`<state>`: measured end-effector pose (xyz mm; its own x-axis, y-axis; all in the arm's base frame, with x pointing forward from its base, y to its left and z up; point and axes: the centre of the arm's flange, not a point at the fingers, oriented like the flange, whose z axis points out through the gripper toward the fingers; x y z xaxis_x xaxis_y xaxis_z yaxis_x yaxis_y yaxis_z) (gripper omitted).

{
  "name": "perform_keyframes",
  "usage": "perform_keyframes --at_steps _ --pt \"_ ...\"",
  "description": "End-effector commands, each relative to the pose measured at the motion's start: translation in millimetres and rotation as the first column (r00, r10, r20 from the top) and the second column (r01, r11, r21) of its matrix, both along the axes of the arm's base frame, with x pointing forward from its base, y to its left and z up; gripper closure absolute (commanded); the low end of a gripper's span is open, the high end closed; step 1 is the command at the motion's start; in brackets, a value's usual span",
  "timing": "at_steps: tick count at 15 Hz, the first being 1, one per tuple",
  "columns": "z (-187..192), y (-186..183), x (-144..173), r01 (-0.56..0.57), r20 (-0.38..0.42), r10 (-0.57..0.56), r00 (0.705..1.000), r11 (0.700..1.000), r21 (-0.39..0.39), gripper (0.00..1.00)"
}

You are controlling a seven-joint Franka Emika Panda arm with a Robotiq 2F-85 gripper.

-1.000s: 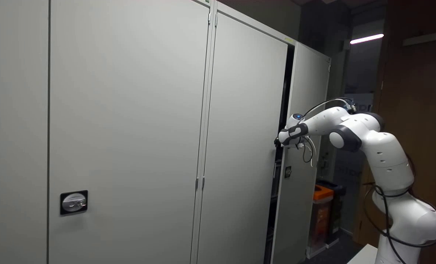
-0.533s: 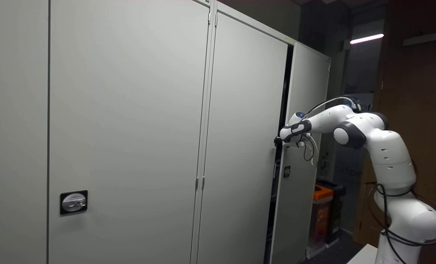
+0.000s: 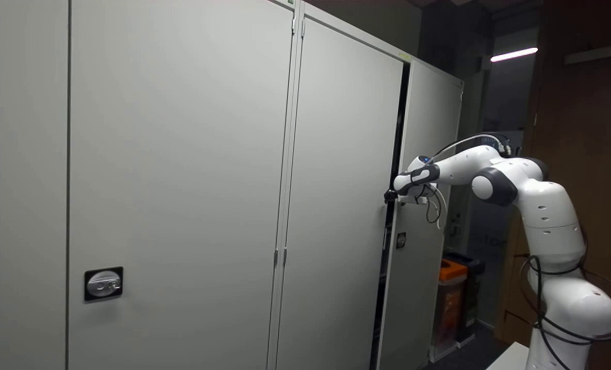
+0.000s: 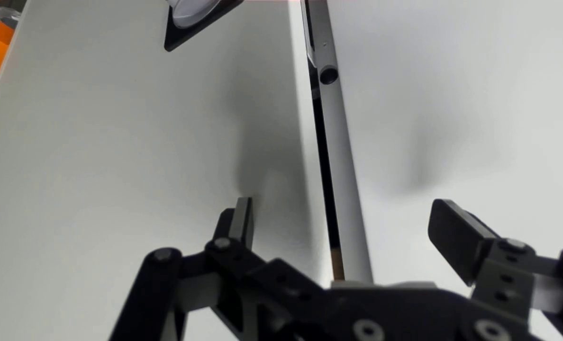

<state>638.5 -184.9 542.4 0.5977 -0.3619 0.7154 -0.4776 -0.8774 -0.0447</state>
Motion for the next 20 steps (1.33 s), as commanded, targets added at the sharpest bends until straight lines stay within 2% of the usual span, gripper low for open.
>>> perform_keyframes --at_steps 1,11,20 --pt "16.0 -11.5 14.4 -0.060 0.010 0.060 0.998 0.998 0.020 0.00" --pt "16.9 -19.4 16.1 -0.130 -0.001 0.130 0.992 0.991 0.043 0.00" --pt "4.7 -18.3 -15.6 -0.117 -0.035 0.117 0.993 0.993 0.015 0.00"
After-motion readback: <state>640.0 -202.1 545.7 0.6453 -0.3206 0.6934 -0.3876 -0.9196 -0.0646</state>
